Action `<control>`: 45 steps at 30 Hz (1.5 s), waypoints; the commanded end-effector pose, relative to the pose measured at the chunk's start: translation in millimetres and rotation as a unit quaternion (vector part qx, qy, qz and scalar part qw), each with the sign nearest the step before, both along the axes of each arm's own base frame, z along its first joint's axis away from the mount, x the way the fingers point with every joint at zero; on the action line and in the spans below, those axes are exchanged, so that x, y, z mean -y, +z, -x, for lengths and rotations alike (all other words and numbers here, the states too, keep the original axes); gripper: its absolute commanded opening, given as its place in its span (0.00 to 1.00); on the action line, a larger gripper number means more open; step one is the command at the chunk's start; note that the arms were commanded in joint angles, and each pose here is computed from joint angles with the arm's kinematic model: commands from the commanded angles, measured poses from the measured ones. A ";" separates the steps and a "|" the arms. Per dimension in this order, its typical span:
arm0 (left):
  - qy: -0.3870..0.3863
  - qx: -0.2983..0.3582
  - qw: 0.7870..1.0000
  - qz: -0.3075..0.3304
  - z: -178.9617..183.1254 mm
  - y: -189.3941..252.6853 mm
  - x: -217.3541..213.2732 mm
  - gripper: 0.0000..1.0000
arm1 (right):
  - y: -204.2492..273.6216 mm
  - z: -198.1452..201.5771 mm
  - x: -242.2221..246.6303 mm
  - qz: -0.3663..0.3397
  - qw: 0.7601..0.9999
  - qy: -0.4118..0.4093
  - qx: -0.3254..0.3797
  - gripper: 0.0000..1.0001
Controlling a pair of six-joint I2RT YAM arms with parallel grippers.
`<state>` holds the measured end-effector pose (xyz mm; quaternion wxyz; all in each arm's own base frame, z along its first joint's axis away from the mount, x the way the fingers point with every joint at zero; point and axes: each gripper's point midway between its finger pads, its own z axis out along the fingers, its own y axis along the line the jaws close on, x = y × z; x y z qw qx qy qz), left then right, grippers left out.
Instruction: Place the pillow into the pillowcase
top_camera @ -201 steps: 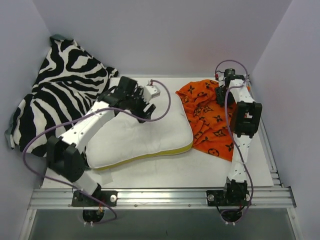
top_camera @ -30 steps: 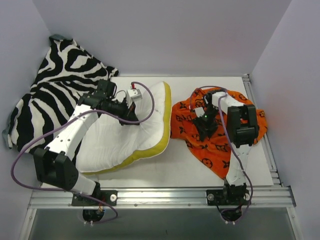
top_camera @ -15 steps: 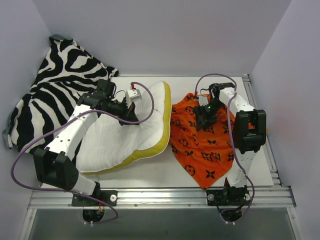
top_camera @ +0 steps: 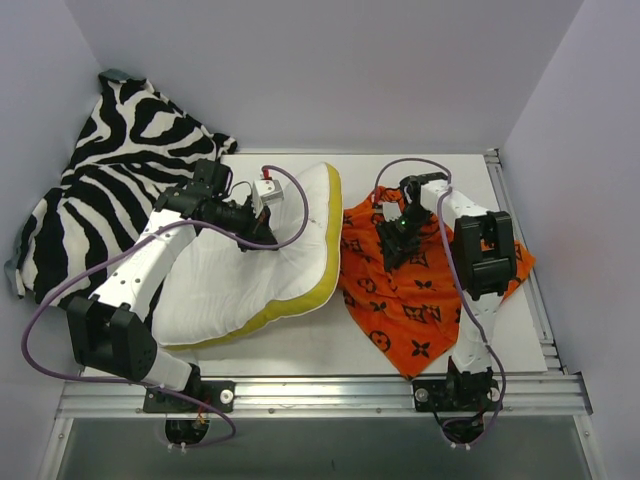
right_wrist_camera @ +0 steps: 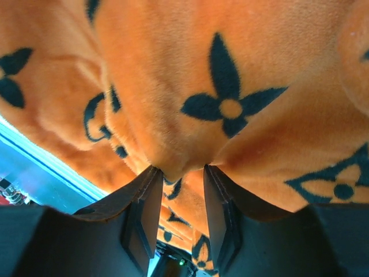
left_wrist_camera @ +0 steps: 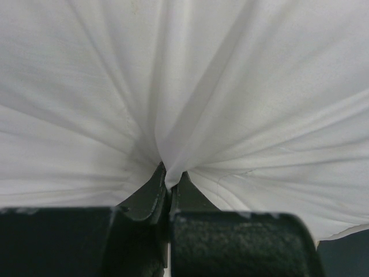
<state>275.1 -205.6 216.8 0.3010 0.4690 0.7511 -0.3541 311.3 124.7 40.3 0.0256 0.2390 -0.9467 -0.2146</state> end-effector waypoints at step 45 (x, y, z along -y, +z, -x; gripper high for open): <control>-0.204 0.002 0.968 -0.148 66.4 -64.2 144.6 0.00 | 160.4 1.9 10.0 -0.168 0.973 -0.071 0.139 0.00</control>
